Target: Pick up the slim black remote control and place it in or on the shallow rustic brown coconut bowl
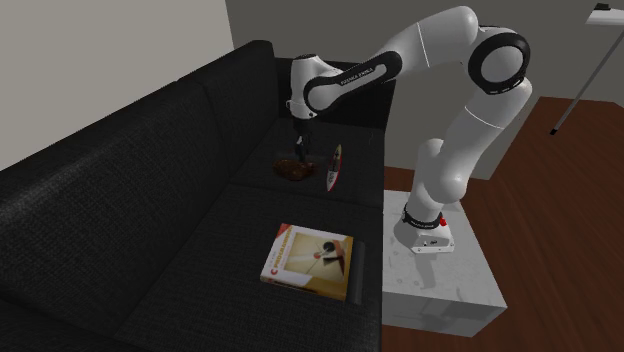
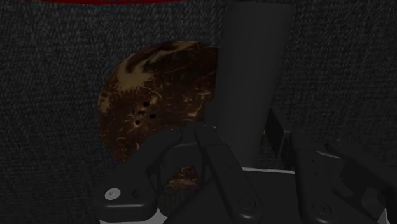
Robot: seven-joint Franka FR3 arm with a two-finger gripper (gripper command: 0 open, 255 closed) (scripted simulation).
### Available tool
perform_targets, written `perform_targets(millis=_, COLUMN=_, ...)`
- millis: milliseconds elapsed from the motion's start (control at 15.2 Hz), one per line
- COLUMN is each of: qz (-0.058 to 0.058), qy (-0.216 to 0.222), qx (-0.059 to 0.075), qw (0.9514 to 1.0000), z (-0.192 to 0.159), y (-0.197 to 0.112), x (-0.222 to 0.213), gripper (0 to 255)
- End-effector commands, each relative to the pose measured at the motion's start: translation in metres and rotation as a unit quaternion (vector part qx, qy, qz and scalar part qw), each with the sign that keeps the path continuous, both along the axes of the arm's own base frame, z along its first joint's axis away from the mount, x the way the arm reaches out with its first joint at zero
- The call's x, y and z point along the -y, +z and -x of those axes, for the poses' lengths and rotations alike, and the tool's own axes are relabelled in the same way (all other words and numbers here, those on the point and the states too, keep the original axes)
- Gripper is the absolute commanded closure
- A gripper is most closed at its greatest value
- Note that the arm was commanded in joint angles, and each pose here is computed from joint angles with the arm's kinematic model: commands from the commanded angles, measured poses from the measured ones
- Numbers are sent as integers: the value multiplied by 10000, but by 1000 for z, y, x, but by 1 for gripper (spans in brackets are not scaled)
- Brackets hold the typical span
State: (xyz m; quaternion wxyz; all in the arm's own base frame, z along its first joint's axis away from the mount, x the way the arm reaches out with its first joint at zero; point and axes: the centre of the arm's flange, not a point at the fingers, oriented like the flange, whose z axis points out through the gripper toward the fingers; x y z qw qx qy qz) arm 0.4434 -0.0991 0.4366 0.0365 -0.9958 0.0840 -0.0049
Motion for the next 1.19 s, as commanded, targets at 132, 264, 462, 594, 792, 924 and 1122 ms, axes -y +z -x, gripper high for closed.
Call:
perform_targets(millis=132, qz=5, qy=5, qx=2, qw=10000, z=-27, y=-2, x=50, gripper=255)
perform_targets(millis=264, qz=5, qy=5, qx=2, qw=10000, z=-27, y=-13, x=50, gripper=255)
perform_targets(millis=462, qz=5, qy=5, qx=2, qw=10000, z=-27, y=-29, x=50, gripper=255)
perform_targets(millis=594, qz=5, qy=5, qx=2, qw=10000, z=-27, y=-39, x=50, gripper=255)
perform_targets(millis=792, qz=5, qy=5, qx=2, qw=10000, z=-27, y=-55, x=50, gripper=255)
perform_targets(millis=924, qz=5, qy=5, qx=2, qw=10000, z=-27, y=-62, x=50, gripper=255)
perform_targets(millis=1122, qz=5, qy=5, qx=2, qw=10000, z=-27, y=-62, x=50, gripper=255)
